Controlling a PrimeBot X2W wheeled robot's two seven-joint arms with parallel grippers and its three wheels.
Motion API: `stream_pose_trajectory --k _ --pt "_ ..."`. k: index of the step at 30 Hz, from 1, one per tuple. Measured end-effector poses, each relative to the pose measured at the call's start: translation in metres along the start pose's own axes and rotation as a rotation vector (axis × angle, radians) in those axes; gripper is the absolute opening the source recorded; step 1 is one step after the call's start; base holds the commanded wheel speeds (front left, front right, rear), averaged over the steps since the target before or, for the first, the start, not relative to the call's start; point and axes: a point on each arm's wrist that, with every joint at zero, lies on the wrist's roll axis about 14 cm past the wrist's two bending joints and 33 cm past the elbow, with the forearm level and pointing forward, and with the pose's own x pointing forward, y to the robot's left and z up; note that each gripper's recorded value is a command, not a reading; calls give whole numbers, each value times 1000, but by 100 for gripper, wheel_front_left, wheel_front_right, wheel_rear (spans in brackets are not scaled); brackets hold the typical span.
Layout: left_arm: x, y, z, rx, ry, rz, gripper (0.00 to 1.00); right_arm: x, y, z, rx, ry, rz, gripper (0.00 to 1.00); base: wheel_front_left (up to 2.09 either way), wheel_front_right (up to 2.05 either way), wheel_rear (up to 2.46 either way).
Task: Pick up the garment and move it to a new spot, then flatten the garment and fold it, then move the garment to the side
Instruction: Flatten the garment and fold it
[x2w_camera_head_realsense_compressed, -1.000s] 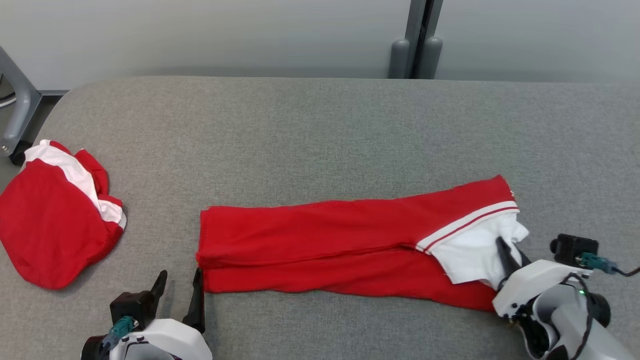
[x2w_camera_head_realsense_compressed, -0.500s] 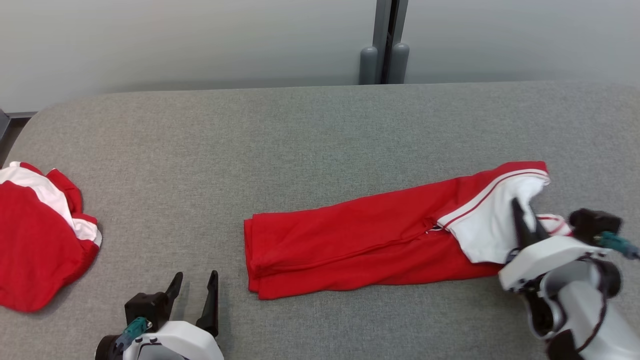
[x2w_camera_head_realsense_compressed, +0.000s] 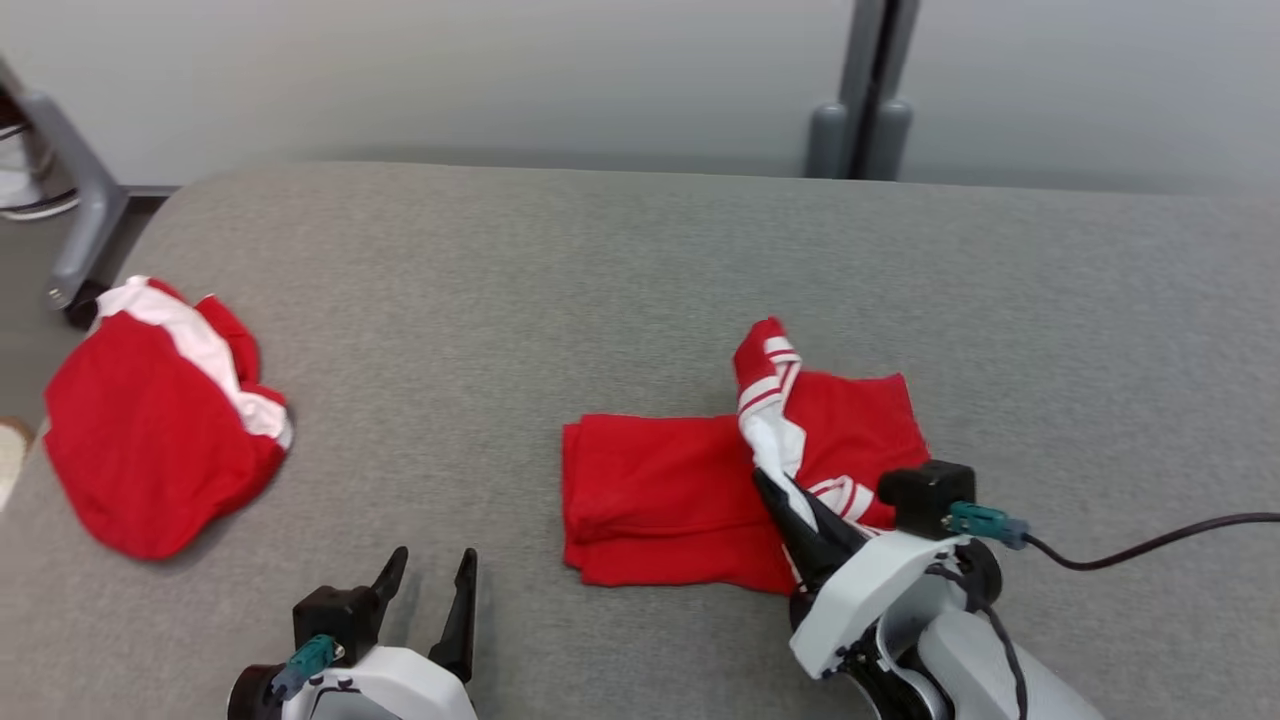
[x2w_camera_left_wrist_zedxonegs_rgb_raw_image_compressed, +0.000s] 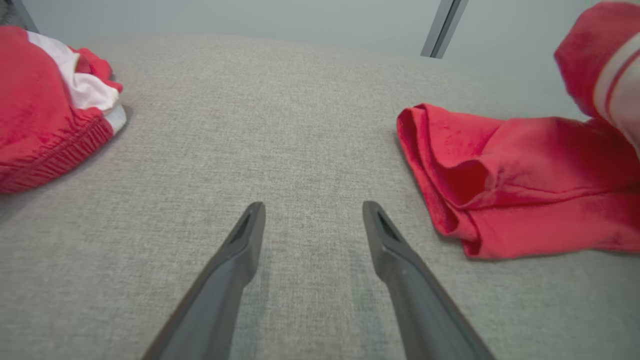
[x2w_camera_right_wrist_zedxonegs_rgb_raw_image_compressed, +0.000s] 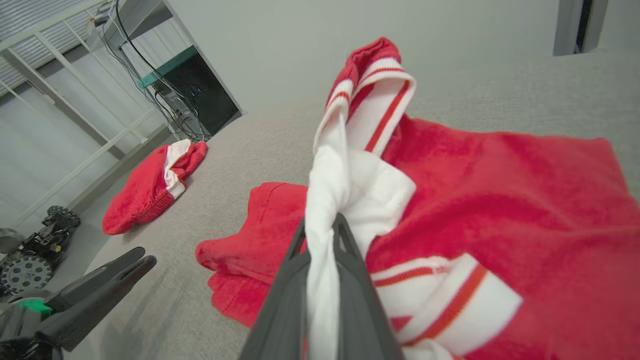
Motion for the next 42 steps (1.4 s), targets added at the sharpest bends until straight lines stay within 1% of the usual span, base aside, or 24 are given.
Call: stream_pose_trajectory --k 1,7,11,12,13,14,17,20,24,27,30,34,38,42 --pt "0 0 0 0 0 0 100 0 0 0 0 0 0 0 0 0 0" --pt "-18 18 0 -19 -15 59 100 23 42 -17 -19 76 129 0 0 0 0" --pt "-29 30 0 -34 -25 103 100 33 57 -29 -36 122 176 0 0 0 0" --pt "-31 33 0 -36 -26 114 100 35 60 -31 -28 128 185 11 0 0 0" --pt "-33 36 0 -40 -28 125 100 36 64 -33 -20 131 195 49 0 0 0" --pt "-35 38 0 -42 -29 134 100 38 68 -32 -11 125 204 100 0 0 0" --pt "-36 41 0 -46 -29 149 100 45 71 -18 10 74 211 100 0 0 0" --pt "-32 40 2 -44 -33 147 100 50 59 4 -9 6 179 100 0 0 0" --pt "-22 31 8 -36 -44 118 100 48 19 51 -42 -138 68 100 0 0 0" --pt "-13 23 15 -26 -58 90 100 30 -24 72 -77 -217 -56 100 0 0 0" --pt "-4 15 20 -12 -67 65 100 5 -59 79 -108 -259 -171 100 0 0 0" --pt "6 6 28 3 -86 37 100 -27 -93 81 -145 -285 -296 100 0 0 0" --pt "13 -1 34 16 -98 17 100 -54 -112 71 -179 -267 -378 100 0 0 0" --pt "12 -4 34 24 -100 5 100 -78 -124 61 -178 -254 -440 100 0 0 0"
